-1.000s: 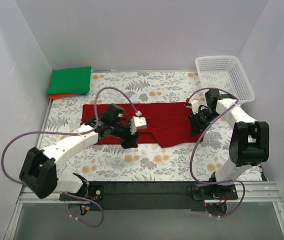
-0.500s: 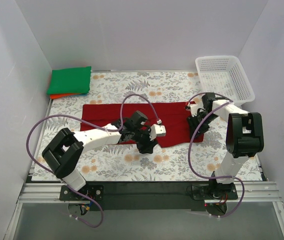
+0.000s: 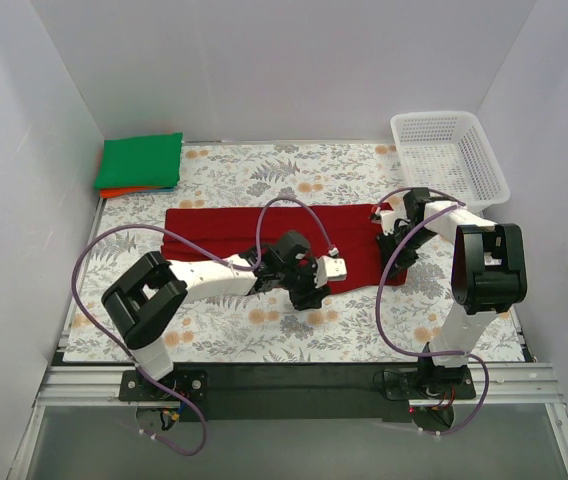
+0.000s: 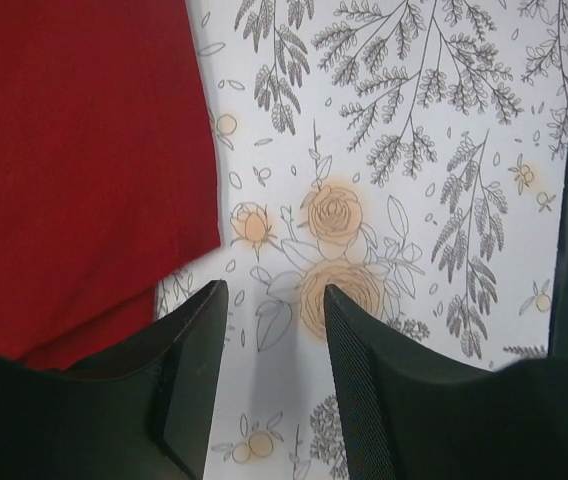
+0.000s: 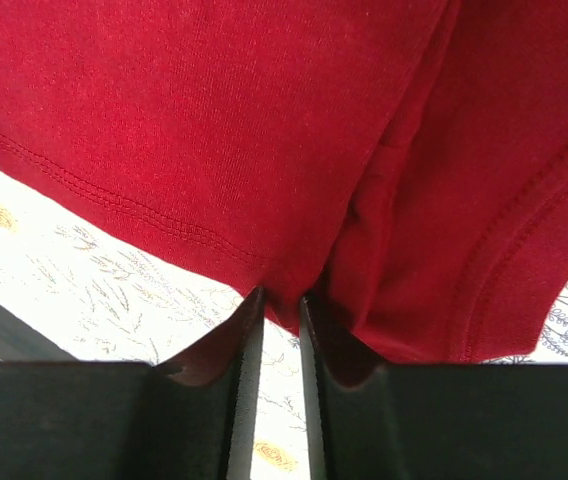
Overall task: Fold and stack the t-shirts
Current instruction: Fold the tshirt
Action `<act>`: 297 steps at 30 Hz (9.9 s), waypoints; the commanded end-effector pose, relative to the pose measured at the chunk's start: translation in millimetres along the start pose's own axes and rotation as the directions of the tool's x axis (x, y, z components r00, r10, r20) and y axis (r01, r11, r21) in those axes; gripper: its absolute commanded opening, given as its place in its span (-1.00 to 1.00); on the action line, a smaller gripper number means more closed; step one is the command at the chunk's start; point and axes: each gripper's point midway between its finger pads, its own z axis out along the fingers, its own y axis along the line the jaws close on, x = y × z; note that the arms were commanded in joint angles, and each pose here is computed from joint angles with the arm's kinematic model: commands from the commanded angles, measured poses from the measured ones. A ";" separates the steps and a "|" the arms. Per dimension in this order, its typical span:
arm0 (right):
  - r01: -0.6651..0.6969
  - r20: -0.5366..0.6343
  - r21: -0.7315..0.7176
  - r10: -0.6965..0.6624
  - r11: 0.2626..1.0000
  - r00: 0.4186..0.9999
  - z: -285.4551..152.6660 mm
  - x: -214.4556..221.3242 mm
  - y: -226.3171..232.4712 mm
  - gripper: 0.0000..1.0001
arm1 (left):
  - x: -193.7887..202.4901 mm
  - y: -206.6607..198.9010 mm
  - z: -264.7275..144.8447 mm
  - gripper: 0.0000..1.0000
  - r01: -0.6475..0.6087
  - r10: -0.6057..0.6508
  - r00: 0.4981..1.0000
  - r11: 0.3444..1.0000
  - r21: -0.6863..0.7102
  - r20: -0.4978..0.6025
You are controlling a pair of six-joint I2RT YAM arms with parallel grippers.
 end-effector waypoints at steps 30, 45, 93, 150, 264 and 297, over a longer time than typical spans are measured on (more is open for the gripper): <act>0.008 0.068 -0.050 -0.004 0.999 0.998 -19.0 -17.5 17.0 -0.97 | -39.9 -1.0 10.1 -0.42 -0.260 0.264 0.963 0.963 -0.068 0.047; 0.007 0.070 -0.066 -0.002 0.998 0.998 -18.7 -15.5 20.9 -0.97 | -0.1 28.5 39.4 -0.45 -0.337 0.336 0.941 0.936 -0.100 -0.034; -0.030 0.285 -0.050 0.043 0.998 0.958 -51.1 -163.9 -15.8 -0.97 | -63.5 222.5 -34.3 -1.00 -0.221 0.273 0.959 0.888 -0.404 0.076; 0.163 0.206 0.075 -0.175 0.984 0.963 -66.6 -119.4 25.1 -0.11 | 37.9 134.3 -178.2 -0.51 0.425 -0.424 0.900 0.805 -0.415 0.099; 0.363 0.151 -0.156 -0.341 0.919 0.928 12.4 -107.1 142.1 -0.11 | 113.5 -49.8 -87.8 -0.78 0.249 -0.277 0.887 0.961 -0.124 -0.369; 0.999 0.062 0.015 -0.997 -0.045 -0.046 24.1 93.9 184.7 0.28 | 122.3 -97.5 -125.7 0.01 -0.461 0.477 0.874 0.874 0.155 -0.094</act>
